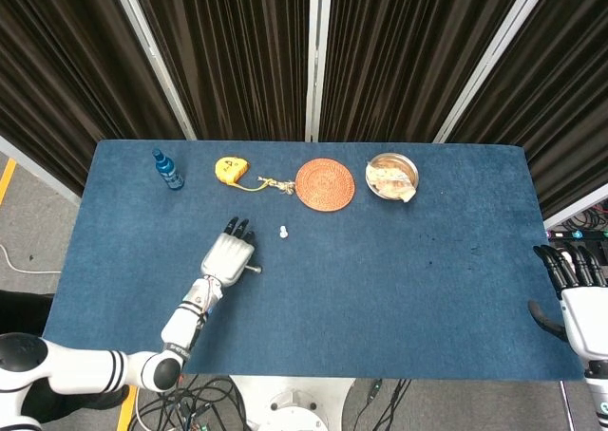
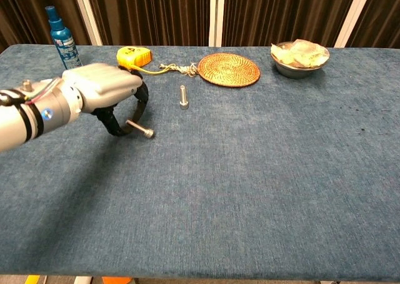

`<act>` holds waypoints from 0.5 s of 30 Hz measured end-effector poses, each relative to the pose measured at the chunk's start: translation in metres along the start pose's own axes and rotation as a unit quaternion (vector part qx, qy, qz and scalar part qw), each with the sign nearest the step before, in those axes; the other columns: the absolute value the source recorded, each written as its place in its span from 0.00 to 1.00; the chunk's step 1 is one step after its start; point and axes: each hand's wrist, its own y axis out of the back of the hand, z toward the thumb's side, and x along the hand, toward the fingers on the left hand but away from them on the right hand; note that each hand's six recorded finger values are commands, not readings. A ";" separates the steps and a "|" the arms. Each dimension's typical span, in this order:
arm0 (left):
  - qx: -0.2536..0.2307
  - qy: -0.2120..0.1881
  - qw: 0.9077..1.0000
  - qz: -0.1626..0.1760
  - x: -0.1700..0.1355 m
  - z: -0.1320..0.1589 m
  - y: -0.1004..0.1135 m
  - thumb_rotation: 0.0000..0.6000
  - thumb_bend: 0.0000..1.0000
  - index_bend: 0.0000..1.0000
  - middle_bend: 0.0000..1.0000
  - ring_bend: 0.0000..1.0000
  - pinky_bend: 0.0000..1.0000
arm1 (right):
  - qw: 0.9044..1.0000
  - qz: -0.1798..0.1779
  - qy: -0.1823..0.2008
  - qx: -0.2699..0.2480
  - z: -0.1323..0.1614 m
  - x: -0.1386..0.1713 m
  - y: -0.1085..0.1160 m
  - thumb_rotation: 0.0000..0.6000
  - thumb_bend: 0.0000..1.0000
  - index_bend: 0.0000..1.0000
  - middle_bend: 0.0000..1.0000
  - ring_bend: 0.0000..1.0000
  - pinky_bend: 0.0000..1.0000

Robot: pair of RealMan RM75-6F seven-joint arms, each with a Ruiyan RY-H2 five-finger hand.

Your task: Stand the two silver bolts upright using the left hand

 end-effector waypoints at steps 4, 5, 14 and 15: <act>0.041 -0.005 0.999 0.005 0.002 0.003 0.009 1.00 0.38 0.56 0.22 0.00 0.00 | 1.000 -0.001 -0.001 0.000 0.000 0.000 0.000 1.00 0.19 0.09 0.14 0.00 0.01; 0.049 -0.006 0.999 0.006 0.002 0.003 0.010 1.00 0.38 0.56 0.22 0.00 0.00 | 1.000 0.000 -0.001 0.000 -0.001 0.000 0.000 1.00 0.19 0.09 0.14 0.00 0.01; 0.135 -0.014 0.991 0.014 0.006 0.014 0.016 1.00 0.38 0.55 0.21 0.00 0.00 | 1.000 0.000 -0.005 -0.002 -0.003 0.001 -0.001 1.00 0.19 0.09 0.14 0.00 0.01; 0.147 -0.015 0.989 0.016 0.006 0.016 0.016 1.00 0.38 0.54 0.21 0.00 0.00 | 1.000 0.000 -0.005 -0.002 -0.004 0.001 -0.001 1.00 0.19 0.09 0.14 0.00 0.01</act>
